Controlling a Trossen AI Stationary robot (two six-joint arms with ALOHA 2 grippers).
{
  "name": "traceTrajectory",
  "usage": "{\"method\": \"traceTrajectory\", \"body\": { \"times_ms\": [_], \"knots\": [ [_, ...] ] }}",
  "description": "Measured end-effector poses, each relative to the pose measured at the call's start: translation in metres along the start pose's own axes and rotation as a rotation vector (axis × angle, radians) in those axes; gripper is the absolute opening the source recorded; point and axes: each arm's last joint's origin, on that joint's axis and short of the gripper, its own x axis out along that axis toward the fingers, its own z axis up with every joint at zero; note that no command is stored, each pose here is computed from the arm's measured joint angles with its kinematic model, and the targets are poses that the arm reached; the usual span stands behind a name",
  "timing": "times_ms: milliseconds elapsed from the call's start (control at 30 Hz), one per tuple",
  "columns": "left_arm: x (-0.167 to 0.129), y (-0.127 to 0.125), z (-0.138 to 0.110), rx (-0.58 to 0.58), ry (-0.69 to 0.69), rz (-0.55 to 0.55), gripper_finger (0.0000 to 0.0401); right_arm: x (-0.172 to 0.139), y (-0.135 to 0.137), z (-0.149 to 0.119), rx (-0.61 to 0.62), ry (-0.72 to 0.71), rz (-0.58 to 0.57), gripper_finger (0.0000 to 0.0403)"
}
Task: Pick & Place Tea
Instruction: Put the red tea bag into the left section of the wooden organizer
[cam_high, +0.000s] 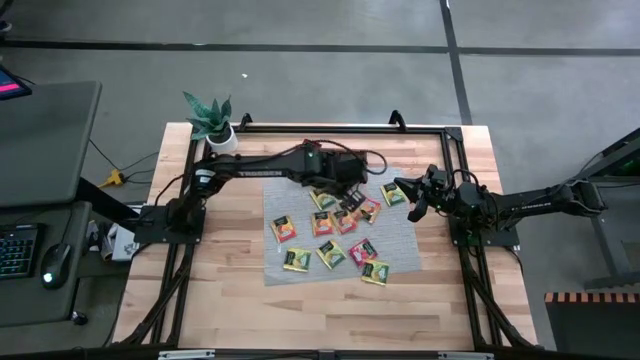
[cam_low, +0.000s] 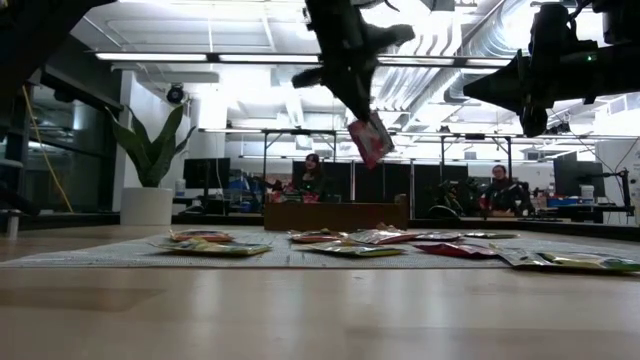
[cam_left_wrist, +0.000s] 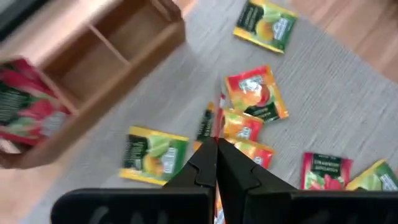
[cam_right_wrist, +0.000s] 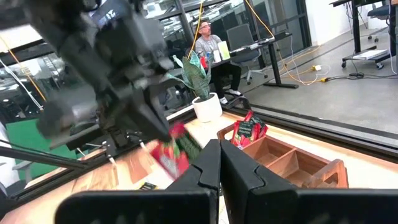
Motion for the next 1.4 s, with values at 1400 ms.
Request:
{"method": "traceTrajectory", "body": {
  "times_ms": [1400],
  "knots": [
    [0.027,0.173,0.004,-0.045,-0.563,-0.331,0.0,0.0,0.0,-0.001,-0.007,0.014,-0.004,0.0001]
  ]
}}
